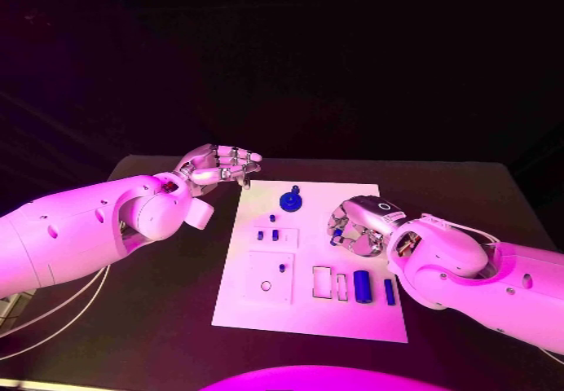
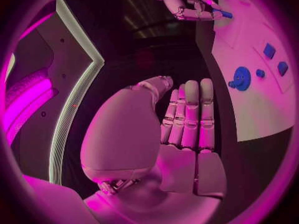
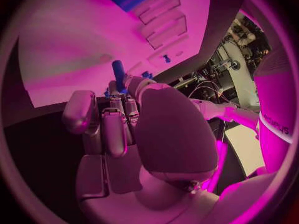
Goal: Assemble the parts on the task board
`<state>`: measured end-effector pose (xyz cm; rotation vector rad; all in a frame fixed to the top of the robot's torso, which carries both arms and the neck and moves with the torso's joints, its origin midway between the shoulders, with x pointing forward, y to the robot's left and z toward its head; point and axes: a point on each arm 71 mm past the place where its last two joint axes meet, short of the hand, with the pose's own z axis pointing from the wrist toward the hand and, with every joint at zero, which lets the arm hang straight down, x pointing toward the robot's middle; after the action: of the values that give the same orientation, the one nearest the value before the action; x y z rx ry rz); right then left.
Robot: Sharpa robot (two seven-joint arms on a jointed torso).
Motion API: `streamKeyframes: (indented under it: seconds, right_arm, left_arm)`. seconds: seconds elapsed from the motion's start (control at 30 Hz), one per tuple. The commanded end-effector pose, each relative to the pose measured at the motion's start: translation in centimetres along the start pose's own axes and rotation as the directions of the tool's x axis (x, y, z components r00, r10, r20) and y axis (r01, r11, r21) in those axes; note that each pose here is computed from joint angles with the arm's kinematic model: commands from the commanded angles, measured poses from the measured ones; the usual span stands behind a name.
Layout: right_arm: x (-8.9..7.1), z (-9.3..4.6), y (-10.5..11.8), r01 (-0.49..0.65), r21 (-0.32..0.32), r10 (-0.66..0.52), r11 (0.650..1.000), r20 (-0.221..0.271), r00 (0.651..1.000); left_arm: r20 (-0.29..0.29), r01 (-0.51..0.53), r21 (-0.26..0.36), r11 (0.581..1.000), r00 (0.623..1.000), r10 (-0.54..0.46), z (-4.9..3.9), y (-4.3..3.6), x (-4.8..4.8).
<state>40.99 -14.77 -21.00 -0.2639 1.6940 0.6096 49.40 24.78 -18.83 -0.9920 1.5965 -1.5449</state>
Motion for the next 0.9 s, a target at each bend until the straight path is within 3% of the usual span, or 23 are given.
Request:
streamKeyframes:
  seconds: [0.03,0.23,0.5,0.9]
  right_arm:
    - [-0.6,-0.3,1.5,-0.048,-0.052,0.05,0.998,0.043,0.998]
    - [-0.8,-0.2,5.3,-0.123,-0.168,0.134,0.978,0.051,0.99]
    - [0.8,0.6,9.0,-0.171,-0.271,0.186,0.947,0.029,0.982]
    - [4.5,1.9,10.9,-0.194,-0.307,0.193,0.932,-0.032,0.981]
  left_arm:
    - [-0.021,0.005,0.007,1.0,1.0,-0.004,0.12,-0.07,0.28]
    - [-0.026,0.006,0.008,1.0,1.0,-0.006,0.23,-0.05,0.45]
    - [-0.032,0.008,0.009,1.0,0.999,-0.008,0.37,-0.05,0.69]
    - [-0.036,0.01,0.011,1.0,0.999,-0.009,0.45,-0.08,0.95]
